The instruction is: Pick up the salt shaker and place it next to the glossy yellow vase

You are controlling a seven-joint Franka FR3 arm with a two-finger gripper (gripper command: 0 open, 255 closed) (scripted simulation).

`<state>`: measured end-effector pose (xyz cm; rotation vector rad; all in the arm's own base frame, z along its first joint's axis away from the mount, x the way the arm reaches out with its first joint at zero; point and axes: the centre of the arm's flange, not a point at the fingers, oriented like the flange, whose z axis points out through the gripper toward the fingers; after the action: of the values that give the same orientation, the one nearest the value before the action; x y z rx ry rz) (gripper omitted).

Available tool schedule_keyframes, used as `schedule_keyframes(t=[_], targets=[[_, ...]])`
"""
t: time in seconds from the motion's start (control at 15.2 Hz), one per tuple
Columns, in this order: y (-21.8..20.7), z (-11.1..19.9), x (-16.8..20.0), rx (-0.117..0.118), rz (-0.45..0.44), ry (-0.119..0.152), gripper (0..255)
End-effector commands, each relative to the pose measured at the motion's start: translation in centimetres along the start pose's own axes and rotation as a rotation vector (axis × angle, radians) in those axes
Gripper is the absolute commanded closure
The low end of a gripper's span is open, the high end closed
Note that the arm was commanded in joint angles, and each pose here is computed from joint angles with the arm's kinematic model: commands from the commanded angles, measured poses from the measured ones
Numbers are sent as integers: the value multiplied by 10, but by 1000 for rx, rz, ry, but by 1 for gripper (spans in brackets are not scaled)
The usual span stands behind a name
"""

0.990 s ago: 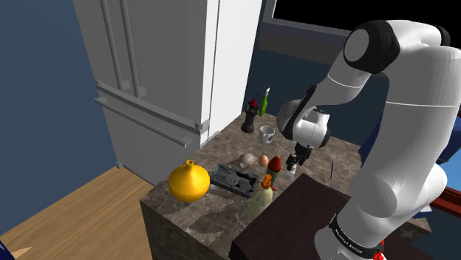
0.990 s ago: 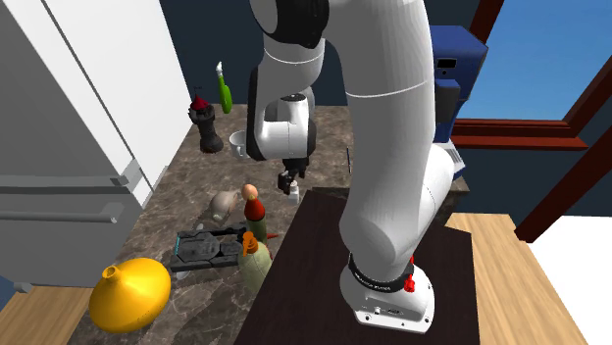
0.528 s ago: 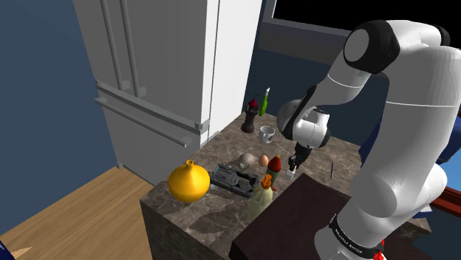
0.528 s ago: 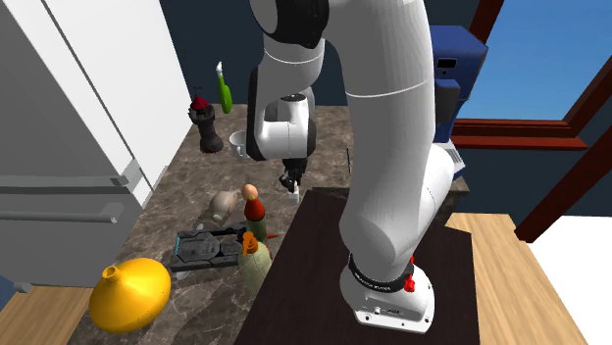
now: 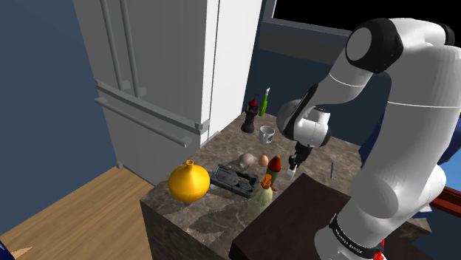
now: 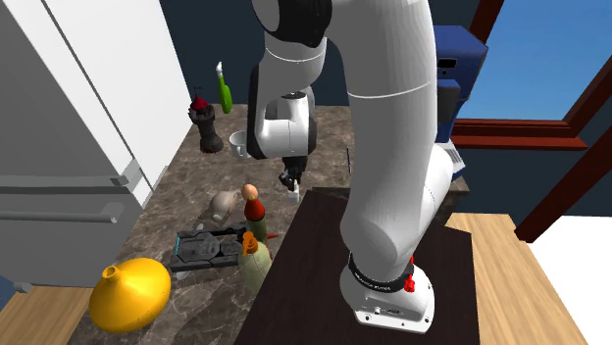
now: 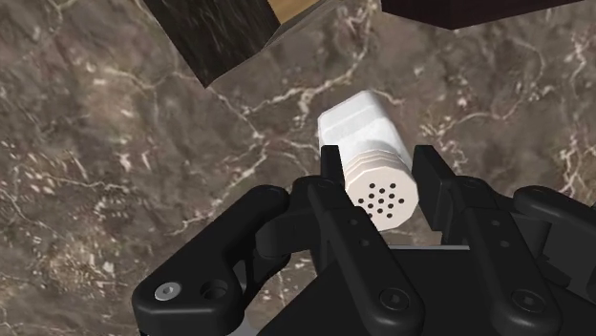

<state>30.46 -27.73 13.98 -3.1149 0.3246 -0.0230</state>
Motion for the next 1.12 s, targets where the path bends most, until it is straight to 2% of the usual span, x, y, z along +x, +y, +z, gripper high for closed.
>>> schedule_keyframes(t=[0.0,1.06], targets=[[0,-9,0,0,0,0,255],[-1,-94,1,0,0,0,255]])
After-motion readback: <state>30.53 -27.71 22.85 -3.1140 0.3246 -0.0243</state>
